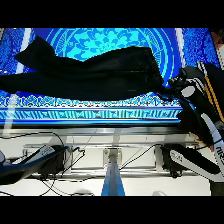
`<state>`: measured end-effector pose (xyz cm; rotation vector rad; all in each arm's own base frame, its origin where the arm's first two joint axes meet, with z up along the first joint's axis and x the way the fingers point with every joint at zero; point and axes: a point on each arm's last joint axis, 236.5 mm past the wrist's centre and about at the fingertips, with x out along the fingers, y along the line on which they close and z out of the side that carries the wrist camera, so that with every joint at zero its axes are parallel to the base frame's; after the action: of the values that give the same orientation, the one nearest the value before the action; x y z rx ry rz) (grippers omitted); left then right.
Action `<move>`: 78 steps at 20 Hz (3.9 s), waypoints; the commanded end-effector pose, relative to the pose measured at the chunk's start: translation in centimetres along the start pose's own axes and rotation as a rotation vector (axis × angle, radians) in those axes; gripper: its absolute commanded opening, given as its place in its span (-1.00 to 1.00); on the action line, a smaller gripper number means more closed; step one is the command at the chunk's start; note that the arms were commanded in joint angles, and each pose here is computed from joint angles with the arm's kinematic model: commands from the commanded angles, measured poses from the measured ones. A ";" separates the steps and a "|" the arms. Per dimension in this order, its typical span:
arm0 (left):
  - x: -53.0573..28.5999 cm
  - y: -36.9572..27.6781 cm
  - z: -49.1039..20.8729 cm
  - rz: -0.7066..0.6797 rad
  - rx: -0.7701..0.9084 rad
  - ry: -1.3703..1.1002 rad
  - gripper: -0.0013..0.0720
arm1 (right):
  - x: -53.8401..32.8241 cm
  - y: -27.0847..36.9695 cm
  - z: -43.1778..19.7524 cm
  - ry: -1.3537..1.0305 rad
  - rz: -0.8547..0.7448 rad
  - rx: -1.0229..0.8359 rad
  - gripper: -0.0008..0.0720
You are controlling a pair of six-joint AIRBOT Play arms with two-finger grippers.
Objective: Fold the clothes and pants, and hang the long-sleeved shirts on hangers.
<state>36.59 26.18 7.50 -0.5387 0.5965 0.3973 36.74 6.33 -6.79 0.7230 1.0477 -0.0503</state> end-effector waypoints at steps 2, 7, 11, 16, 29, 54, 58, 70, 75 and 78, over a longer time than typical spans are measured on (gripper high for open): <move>0.7 0.5 -0.9 0.004 -0.002 0.034 -0.90 | 1.8 0.0 4.8 -0.171 0.023 0.142 0.59; 1.5 0.3 -3.0 -0.026 -0.016 0.116 -0.90 | 3.5 -0.2 6.7 -0.178 -0.012 0.069 -0.12; 1.1 -0.2 -3.4 -0.044 -0.014 0.139 -0.90 | 1.1 0.9 7.7 -0.203 -0.029 -0.095 -0.87; -3.0 -0.2 -0.2 0.026 0.100 0.041 -0.90 | -5.3 0.3 3.5 -0.047 -0.136 -0.341 -0.87; -4.6 3.6 -3.8 0.179 0.151 0.207 -0.90 | -19.0 -1.6 -3.4 -0.038 -0.232 -0.325 -0.87; -7.3 16.1 -11.8 0.557 0.416 0.617 -0.90 | -18.0 -5.6 -9.3 0.296 -0.327 -0.429 -0.87; -6.6 16.4 -12.0 0.552 0.419 0.620 0.30 | -18.3 -5.9 -10.1 0.331 -0.331 -0.423 0.32; 3.6 -5.5 -6.7 -0.094 -0.157 0.206 0.78 | -16.3 -1.9 -2.6 -0.023 -0.227 -0.472 0.88; 9.7 -9.9 -7.4 -0.100 -0.141 0.115 0.78 | -16.4 -1.3 -1.2 -0.090 -0.216 -0.485 0.88; 12.7 -8.0 -8.6 -0.039 -0.206 0.107 0.78 | -16.4 -1.4 -0.9 -0.100 -0.224 -0.491 0.88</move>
<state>44.67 16.54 -1.71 -0.7240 0.7123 0.3245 26.36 1.26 5.02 0.1663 1.0216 -0.0118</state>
